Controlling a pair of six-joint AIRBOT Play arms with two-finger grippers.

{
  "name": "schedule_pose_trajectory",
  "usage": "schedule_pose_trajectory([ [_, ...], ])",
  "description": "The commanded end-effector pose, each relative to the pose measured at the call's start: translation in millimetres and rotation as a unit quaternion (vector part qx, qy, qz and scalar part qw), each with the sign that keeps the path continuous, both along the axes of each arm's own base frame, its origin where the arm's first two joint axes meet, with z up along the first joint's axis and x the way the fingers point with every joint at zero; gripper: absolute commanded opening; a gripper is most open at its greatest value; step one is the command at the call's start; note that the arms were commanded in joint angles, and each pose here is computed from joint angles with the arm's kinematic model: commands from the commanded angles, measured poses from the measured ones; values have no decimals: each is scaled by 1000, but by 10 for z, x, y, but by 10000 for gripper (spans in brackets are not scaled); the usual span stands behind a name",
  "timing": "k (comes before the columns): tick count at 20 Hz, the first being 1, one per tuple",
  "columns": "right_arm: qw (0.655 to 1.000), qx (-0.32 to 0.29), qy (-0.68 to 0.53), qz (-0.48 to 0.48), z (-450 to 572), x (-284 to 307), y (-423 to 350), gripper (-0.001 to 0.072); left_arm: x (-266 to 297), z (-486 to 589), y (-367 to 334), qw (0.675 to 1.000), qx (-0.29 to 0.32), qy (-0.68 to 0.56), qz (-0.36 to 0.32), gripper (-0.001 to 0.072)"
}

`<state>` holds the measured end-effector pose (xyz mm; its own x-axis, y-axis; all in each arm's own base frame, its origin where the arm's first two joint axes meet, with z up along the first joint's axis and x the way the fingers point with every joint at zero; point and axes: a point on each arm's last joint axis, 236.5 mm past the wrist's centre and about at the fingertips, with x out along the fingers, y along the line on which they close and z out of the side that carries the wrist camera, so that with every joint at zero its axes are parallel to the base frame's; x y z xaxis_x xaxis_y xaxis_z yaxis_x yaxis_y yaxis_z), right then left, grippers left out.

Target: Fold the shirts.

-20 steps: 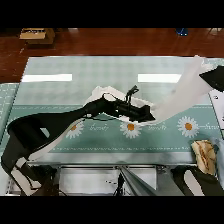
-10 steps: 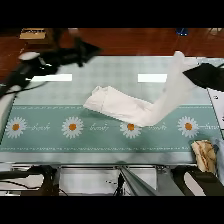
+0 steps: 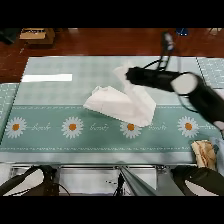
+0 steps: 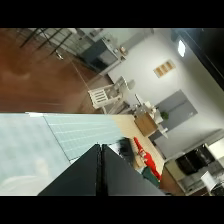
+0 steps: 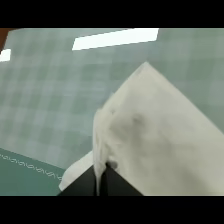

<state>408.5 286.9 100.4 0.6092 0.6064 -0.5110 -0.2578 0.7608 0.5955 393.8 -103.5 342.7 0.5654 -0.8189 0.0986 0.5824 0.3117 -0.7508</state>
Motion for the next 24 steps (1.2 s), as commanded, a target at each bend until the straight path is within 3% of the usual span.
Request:
schedule_pose_trajectory([
  [1,999,48,7,-20,-560,33,775,19,-361,141,-132,999,30,-28,-29,26],
  [3,997,65,27,-35,-849,-58,1041,51,-486,127,-271,997,43,-32,-53,26],
  [4,996,69,34,-38,-944,-107,1127,189,-528,98,-337,996,52,-31,-64,26],
  [5,996,71,39,-38,-1001,-158,1194,375,-542,51,-389,995,60,-27,-70,26],
  [6,996,73,43,-34,-1006,-195,1224,438,-542,-8,-433,994,72,-23,-74,26],
  [11,998,49,-26,-8,-253,17,716,438,-476,-365,-460,989,131,6,-68,27],
  [13,998,-32,-45,11,-2,66,40,436,-429,-515,-406,985,163,17,-56,27],
  [15,982,-187,-8,1,-90,-32,-1091,436,-387,-697,-333,978,202,30,-44,27],
  [17,930,-347,104,-54,-337,-397,-2480,438,-369,-834,-271,971,231,41,-37,30],
  [18,899,-396,172,-78,-456,-657,-3063,487,-363,-876,-250,969,240,44,-35,45],
  [19,885,-398,226,-86,-601,-880,-3377,541,-358,-914,-229,967,248,47,-33,71],
  [20,887,-361,274,-90,-797,-1083,-3499,551,-350,-952,-206,965,257,50,-30,74],
  [21,899,-294,310,-97,-986,-1213,-3450,561,-344,-1002,-176,961,268,54,-27,189],
  [22,914,-199,336,-112,-1162,-1267,-3274,596,-338,-1054,-144,959,275,66,-22,358],
  [23,924,-112,345,-123,-1283,-1247,-3072,596,-333,-1114,-106,956,280,83,-16,452],
  [24,929,-41,345,-128,-1387,-1199,-2861,596,-329,-1181,-60,952,292,95,-11,478],
])
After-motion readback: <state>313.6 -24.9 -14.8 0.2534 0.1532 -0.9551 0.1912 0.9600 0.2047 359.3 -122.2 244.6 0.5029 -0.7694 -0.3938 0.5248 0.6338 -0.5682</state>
